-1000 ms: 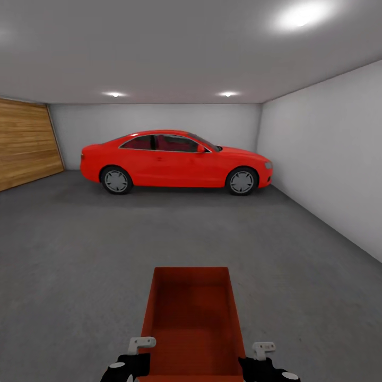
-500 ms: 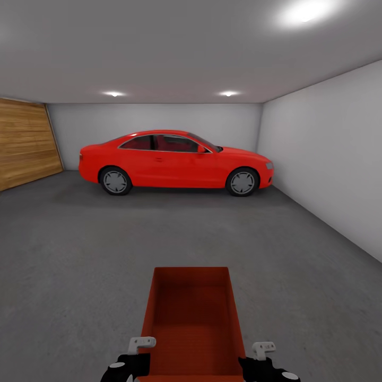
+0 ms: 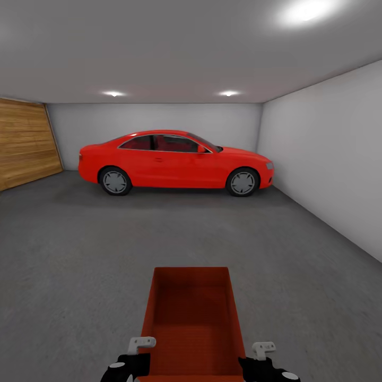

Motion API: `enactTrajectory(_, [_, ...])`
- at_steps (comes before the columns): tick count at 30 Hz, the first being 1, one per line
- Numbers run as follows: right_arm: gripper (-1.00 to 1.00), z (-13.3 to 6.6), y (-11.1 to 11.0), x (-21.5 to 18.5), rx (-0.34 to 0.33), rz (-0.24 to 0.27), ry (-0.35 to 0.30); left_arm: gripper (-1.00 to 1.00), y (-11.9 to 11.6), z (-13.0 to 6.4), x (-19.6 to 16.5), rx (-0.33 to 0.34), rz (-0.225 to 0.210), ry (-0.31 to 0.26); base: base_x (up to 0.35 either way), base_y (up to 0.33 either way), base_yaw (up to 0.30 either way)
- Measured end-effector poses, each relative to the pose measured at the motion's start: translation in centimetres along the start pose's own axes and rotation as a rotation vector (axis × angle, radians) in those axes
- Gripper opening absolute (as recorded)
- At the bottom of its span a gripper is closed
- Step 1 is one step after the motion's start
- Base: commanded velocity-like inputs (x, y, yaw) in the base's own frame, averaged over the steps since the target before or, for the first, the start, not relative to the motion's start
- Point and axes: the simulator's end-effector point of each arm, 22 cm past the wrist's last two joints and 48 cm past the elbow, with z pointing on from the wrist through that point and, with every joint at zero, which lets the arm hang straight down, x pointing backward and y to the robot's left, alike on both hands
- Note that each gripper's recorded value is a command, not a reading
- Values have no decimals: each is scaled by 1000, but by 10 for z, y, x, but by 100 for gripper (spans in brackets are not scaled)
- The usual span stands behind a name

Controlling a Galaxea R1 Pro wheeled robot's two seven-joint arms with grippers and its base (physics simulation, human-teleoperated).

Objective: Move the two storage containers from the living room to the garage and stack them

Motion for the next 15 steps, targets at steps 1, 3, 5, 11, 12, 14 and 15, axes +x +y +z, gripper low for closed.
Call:
enactTrajectory(1, [-100,0,0,0,0,0,0,-100,0,0,0,0,0,0,193,0,0])
enactTrajectory(3, [-100,0,0,0,0,0,0,-100,0,0,0,0,0,0,202,0,0])
enactTrajectory(5, [-100,0,0,0,0,0,-1,-100,0,0,0,0,0,-1,207,0,0])
enactTrajectory(11, [-100,0,0,0,0,0,-1,-100,0,0,0,0,0,-1,210,0,0])
enactTrajectory(12, [-100,0,0,0,0,0,-1,-100,0,0,0,0,0,-1,194,0,0])
enactTrajectory(14, [-100,0,0,0,0,0,-1,-100,0,0,-1,0,0,-1,106,0,0])
enactTrajectory(15, [-100,0,0,0,0,0,-1,-100,0,0,0,0,0,-1,31,0,0])
